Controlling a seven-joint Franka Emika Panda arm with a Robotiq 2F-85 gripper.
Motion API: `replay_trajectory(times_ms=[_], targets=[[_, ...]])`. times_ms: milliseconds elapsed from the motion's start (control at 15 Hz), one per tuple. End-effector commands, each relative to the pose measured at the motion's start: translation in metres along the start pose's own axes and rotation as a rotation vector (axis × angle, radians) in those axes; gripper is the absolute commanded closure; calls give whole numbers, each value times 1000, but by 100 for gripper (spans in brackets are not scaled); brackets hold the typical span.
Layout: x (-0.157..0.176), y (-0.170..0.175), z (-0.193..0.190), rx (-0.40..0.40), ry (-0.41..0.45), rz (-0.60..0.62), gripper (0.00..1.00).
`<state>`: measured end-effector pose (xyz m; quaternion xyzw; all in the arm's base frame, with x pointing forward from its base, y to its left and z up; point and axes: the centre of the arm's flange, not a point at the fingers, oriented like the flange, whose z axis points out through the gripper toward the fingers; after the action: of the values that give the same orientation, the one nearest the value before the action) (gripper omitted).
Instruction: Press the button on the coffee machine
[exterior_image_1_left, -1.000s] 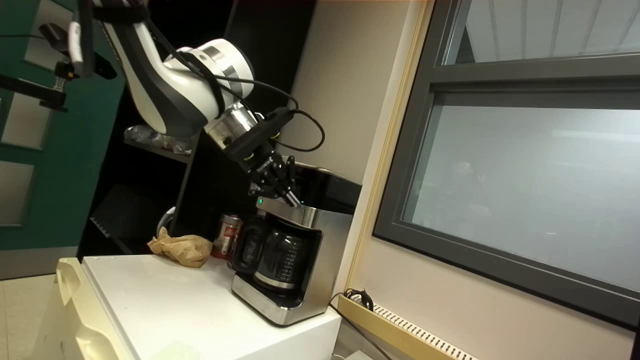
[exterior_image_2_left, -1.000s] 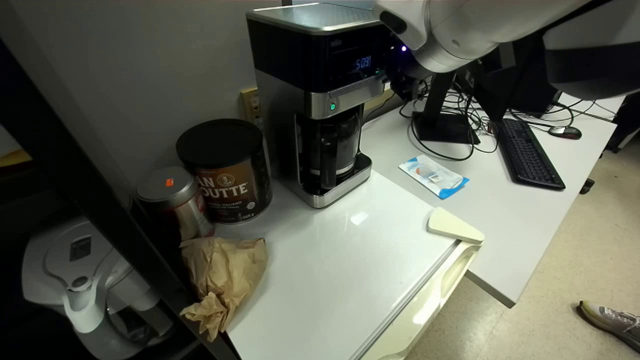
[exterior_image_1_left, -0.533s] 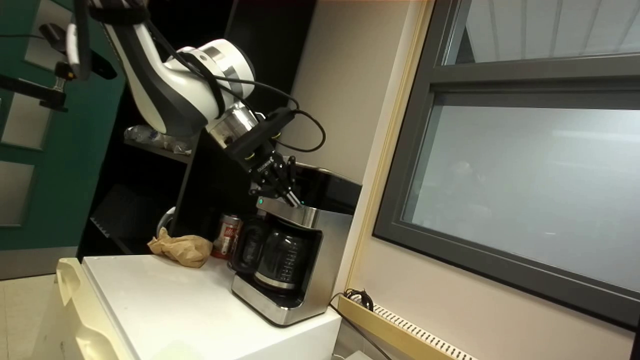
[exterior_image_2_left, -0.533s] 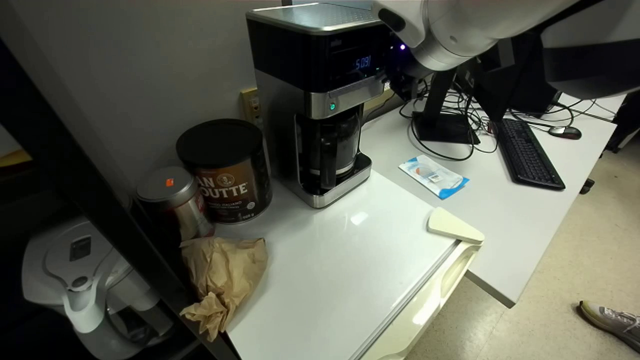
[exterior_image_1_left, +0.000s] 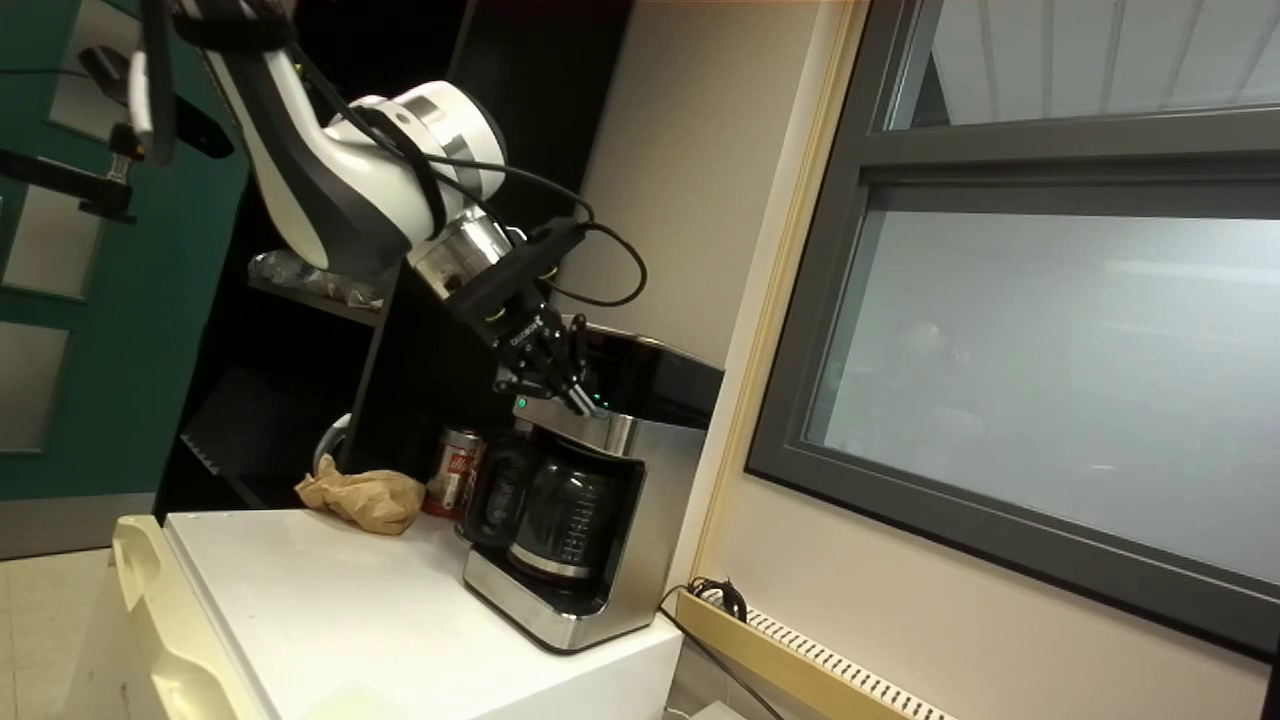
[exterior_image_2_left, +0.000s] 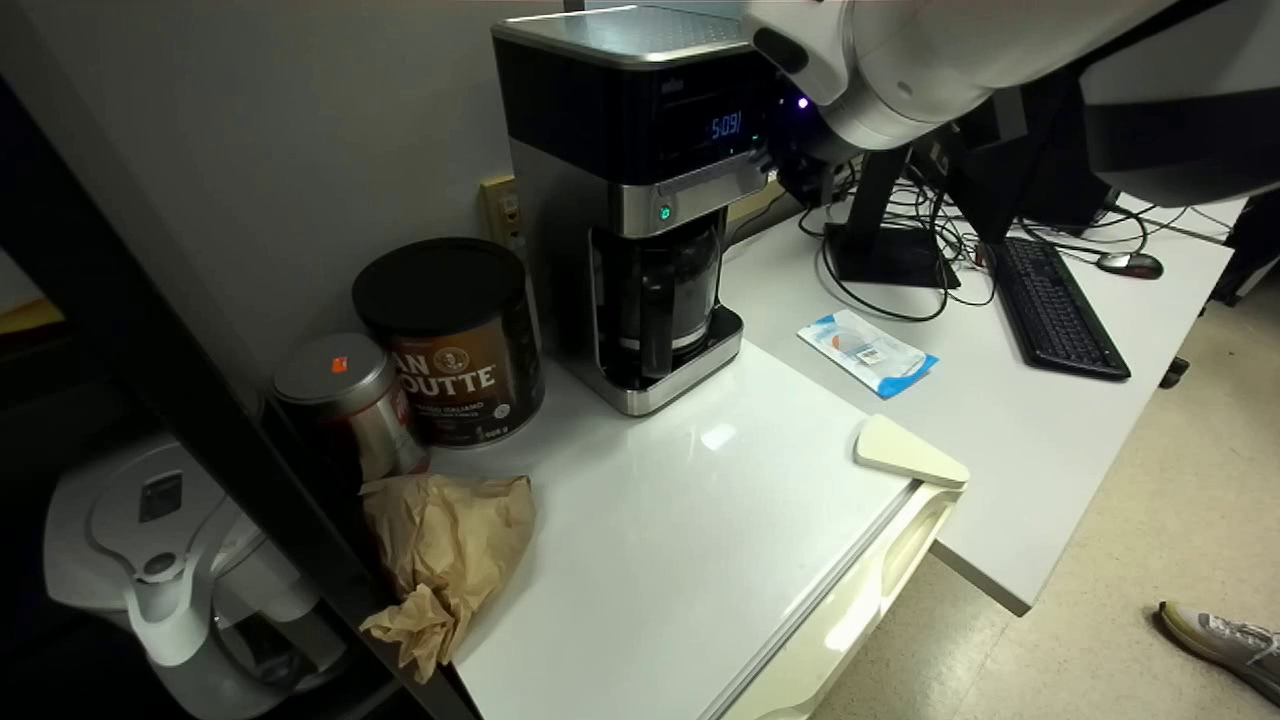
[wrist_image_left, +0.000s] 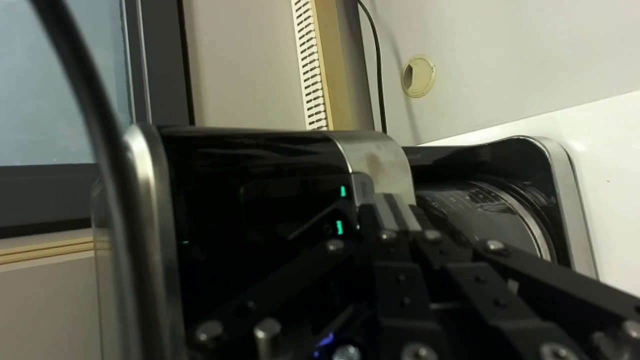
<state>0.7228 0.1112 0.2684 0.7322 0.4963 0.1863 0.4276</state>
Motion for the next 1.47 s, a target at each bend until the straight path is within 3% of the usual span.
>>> replay_trajectory(times_ms=[0, 667, 1400], targets=[[-6, -13, -16, -25, 45, -62, 98], [-27, -45, -48, -94, 87, -201, 100], [-64, -81, -87, -163, 128, -269, 100]])
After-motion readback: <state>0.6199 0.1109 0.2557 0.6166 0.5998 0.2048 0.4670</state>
